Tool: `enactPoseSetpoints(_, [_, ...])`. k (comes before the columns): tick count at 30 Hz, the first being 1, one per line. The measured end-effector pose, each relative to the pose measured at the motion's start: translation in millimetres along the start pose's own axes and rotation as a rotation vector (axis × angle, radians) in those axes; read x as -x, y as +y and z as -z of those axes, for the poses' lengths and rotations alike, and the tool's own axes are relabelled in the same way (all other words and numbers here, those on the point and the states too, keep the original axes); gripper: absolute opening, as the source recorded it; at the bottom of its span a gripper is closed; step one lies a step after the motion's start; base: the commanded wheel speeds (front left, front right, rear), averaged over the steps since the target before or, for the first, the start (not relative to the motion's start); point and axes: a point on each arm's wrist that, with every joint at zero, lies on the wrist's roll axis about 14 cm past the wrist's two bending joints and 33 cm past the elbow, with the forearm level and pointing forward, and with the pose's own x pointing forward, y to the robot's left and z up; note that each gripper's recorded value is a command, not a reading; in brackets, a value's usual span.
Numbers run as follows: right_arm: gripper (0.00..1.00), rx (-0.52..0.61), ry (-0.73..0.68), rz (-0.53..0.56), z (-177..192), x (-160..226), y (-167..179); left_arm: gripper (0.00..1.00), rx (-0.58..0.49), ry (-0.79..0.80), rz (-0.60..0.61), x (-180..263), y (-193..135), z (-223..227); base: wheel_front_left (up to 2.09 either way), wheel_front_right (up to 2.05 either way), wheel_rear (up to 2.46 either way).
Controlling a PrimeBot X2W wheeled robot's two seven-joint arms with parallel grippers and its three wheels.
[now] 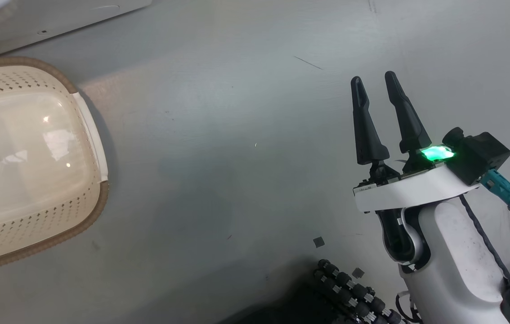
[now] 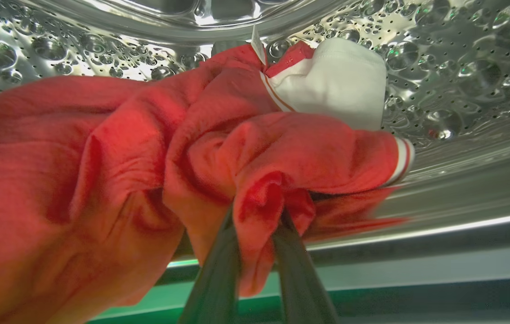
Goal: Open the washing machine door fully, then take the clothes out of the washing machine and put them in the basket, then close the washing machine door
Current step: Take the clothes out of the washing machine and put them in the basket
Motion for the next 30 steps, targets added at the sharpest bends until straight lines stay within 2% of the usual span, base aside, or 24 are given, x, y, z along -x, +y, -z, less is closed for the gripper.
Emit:
enactPoseSetpoints(13, [1.0,0.022,-0.003,-0.007,0.0,-5.9,-0.4,0.0,0.001,-0.074,0.022,3.3,-8.9,-8.6,0.0,0.0,0.0])
enactPoseSetpoints(21, [1.0,0.062,-0.006,-0.038,0.2,-10.9,7.2,0.0,-0.01,-0.183,0.042,17.9,-16.4,-24.1,0.0,0.0,0.0])
enactPoseSetpoints(30, [1.0,0.117,-0.012,-0.087,-0.3,-14.6,20.9,0.0,-0.006,-0.281,0.063,42.1,-26.7,-20.9,0.0,0.0,0.0])
